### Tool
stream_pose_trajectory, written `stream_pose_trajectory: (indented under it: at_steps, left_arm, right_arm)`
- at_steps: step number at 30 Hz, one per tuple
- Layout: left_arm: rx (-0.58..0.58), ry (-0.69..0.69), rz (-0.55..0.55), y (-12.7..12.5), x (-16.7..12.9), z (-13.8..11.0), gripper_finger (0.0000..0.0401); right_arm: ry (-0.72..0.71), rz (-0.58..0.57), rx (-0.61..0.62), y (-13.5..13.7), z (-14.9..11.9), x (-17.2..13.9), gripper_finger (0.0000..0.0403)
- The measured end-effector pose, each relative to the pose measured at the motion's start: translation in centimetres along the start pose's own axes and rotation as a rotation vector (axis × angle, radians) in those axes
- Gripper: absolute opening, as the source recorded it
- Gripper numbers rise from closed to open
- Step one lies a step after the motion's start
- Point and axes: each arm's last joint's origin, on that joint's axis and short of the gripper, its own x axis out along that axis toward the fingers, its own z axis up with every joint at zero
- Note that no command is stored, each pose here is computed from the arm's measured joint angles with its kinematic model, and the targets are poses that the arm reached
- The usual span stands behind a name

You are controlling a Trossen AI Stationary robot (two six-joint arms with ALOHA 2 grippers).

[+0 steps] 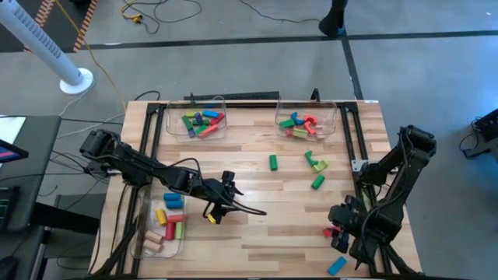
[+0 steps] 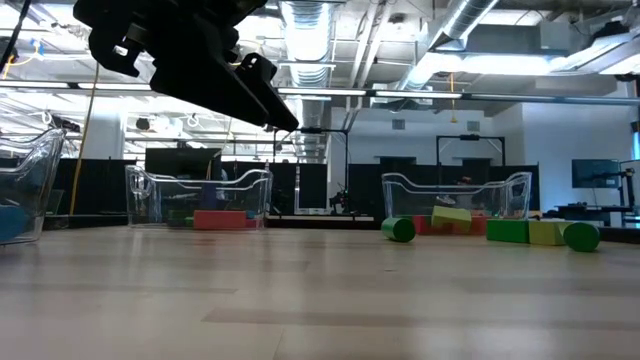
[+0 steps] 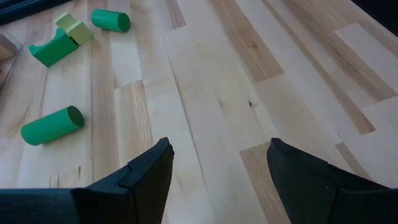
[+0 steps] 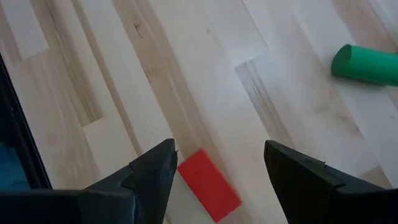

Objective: Sort blocks by size
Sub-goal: Put the red arch block into the top right transparent bin

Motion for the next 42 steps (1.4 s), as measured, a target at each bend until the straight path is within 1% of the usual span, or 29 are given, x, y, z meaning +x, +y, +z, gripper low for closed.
stream_pose_trajectory:
  at_steps: [12, 16, 19, 21, 29, 31, 33, 38, 42]
  left_arm:
    - [0.0, 0.001, 0.0, 0.0, 0.0, 0.0, 0.025]
    - [0.0, 0.001, 0.0, 0.0, 0.0, 0.0, 0.025]
    - [-0.001, 0.001, 0.0, 0.0, 0.0, 0.0, 0.025]
    - [0.0, 0.001, 0.0, 0.0, 0.0, 0.0, 0.025]
    - [0.012, 0.001, 0.0, 0.0, 0.0, 0.0, 0.025]
    - [0.012, 0.001, 0.0, 0.0, 0.0, 0.0, 0.025]
    - [0.012, 0.0, 0.0, 0.0, 0.0, 0.0, 0.025]
    - [0.018, 0.0, 0.0, 0.0, 0.0, 0.0, 0.025]
    - [0.027, 0.0, 0.0, 0.0, 0.0, 0.0, 0.025]
  right_arm:
    - [0.017, 0.005, 0.03, 0.0, -0.2, 0.2, 0.0273]
    - [0.076, 0.01, 0.03, -0.4, -1.2, 1.5, 0.0273]
    - [0.142, -0.011, 0.065, -0.9, -1.8, 2.2, 0.0273]
    - [0.159, -0.021, 0.077, -1.1, -2.2, 2.3, 0.0273]
    - [0.162, -0.002, 0.038, -0.9, -2.6, 2.1, 0.0273]
    - [0.162, -0.008, 0.064, -1.0, -2.6, 2.1, 0.0273]
    - [0.161, -0.024, 0.116, -1.1, -2.6, 2.1, 0.0273]
    - [0.161, -0.021, 0.229, -1.0, -2.7, 2.0, 0.0273]
    - [0.164, -0.011, 0.247, -0.9, -3.2, 1.8, 0.0273]
